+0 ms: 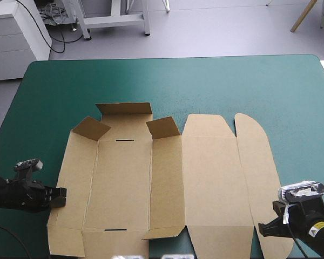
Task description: Fold the box
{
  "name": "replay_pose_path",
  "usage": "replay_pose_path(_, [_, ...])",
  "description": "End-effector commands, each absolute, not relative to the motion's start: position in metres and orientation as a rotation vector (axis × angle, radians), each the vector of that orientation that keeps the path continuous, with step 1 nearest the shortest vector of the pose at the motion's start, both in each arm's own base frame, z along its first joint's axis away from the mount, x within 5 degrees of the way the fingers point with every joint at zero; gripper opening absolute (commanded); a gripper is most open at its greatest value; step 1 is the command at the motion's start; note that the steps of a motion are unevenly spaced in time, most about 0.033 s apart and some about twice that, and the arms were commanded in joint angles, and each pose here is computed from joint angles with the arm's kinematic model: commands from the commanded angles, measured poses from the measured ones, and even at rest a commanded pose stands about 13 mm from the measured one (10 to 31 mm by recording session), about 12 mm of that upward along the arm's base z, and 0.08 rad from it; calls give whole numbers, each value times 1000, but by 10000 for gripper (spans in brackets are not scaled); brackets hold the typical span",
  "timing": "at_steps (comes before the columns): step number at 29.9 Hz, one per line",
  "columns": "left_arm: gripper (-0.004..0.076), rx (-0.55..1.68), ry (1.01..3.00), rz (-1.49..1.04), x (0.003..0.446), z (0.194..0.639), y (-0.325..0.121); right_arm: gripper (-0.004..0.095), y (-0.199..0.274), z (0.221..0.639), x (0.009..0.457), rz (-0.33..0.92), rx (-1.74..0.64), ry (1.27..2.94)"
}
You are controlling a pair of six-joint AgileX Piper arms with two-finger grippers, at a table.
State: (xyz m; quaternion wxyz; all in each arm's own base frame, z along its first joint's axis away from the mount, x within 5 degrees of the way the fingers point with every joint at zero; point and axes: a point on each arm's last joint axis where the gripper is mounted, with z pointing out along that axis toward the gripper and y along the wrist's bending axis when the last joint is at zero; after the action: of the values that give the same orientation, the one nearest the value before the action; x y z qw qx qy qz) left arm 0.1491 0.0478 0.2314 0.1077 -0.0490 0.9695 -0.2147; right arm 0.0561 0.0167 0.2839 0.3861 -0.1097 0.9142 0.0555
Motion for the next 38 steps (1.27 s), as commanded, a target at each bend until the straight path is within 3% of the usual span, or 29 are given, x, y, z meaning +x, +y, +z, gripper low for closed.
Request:
replay_pose_path(1, [65,-104,2858,-694,147,239,44,-20,17,294,61,139,-273,2261])
replay_pose_path(7, [358,-104,2857,-692,147,239,44,-20,17,294,61,139,-273,2261])
replay_pose_path(9, [402,-105,2856,-690,147,239,44,-20,17,294,61,139,-273,2261])
replay_pose_path(34, [400,-95,2799,-887,140,221,28,-20,17,294,61,139,-273,2261])
replay_pose_path(38, [361,-100,2812,-879,139,221,28,-19,17,294,61,139,-273,2261])
